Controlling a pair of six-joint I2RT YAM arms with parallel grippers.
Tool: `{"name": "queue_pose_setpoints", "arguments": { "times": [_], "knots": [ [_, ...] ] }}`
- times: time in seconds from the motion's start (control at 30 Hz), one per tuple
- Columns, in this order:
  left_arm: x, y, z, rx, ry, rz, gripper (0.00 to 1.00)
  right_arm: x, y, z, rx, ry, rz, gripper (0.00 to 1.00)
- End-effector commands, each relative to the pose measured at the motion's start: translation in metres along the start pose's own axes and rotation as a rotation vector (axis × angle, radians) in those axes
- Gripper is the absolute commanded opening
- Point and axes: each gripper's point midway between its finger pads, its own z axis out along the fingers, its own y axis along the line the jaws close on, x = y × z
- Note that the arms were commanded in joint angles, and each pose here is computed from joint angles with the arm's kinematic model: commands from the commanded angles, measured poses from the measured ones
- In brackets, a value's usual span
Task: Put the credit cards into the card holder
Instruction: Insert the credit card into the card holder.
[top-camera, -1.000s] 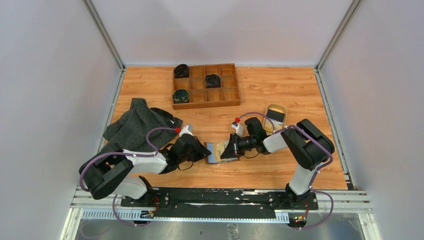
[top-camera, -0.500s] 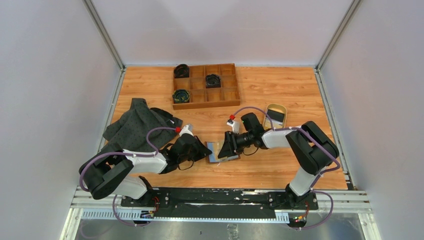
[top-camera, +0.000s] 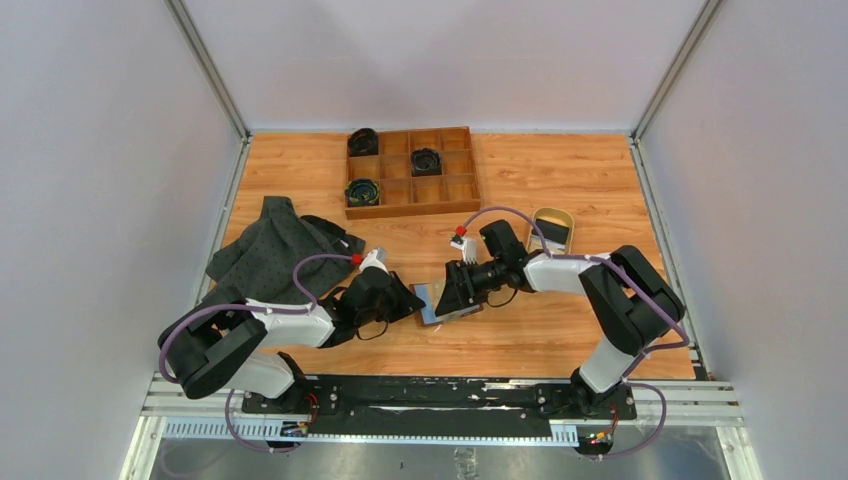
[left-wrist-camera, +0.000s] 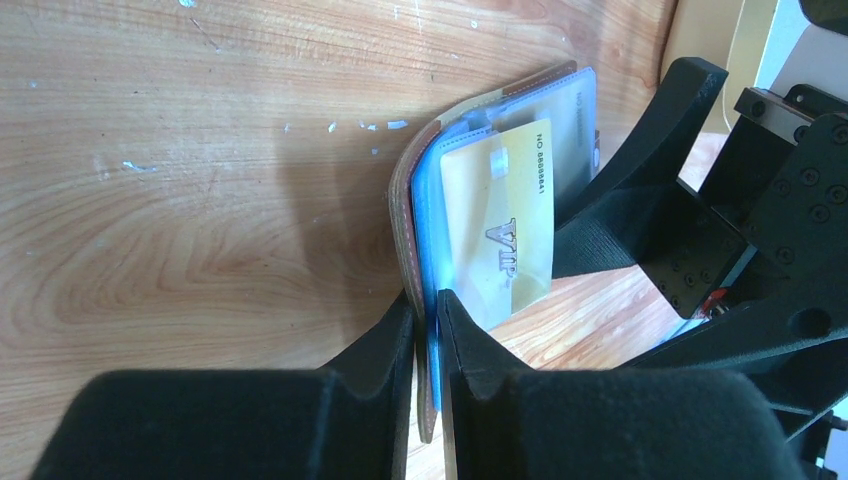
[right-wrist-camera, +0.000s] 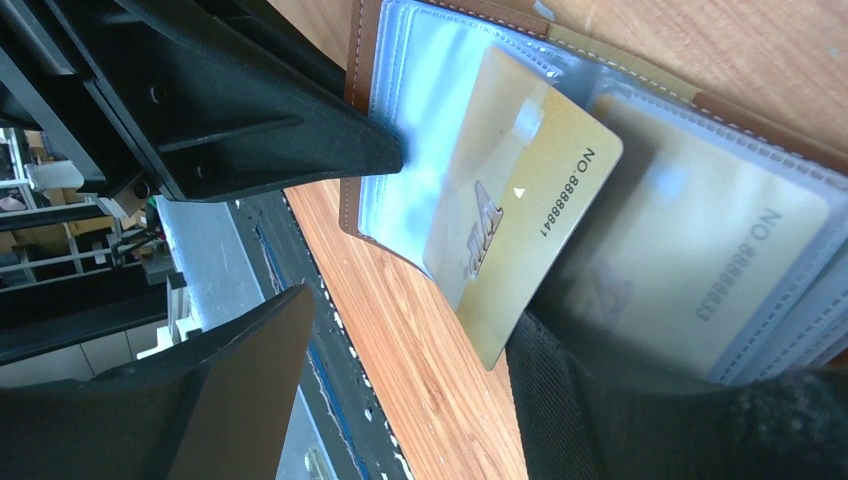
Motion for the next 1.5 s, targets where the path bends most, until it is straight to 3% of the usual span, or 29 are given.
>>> {"name": "queue_pose_setpoints", "arguments": {
  "times": [0.0,0.87,1.47],
  "knots": [
    [0.001,0.005,0.0,-0.008,-0.013,0.012,0.14,0.013,-0.02,-0.003,0.108,0.035,0.001,0.74],
    [0.001,0.003,0.0,0.005,-0.015,0.012,0.15,0.023,-0.023,-0.001,0.155,0.156,-0.015,0.75],
    [-0.004,0.001,-0.006,0.029,-0.043,0.001,0.24,0.023,-0.027,-0.005,0.228,0.246,-0.083,0.78]
  ]
}}
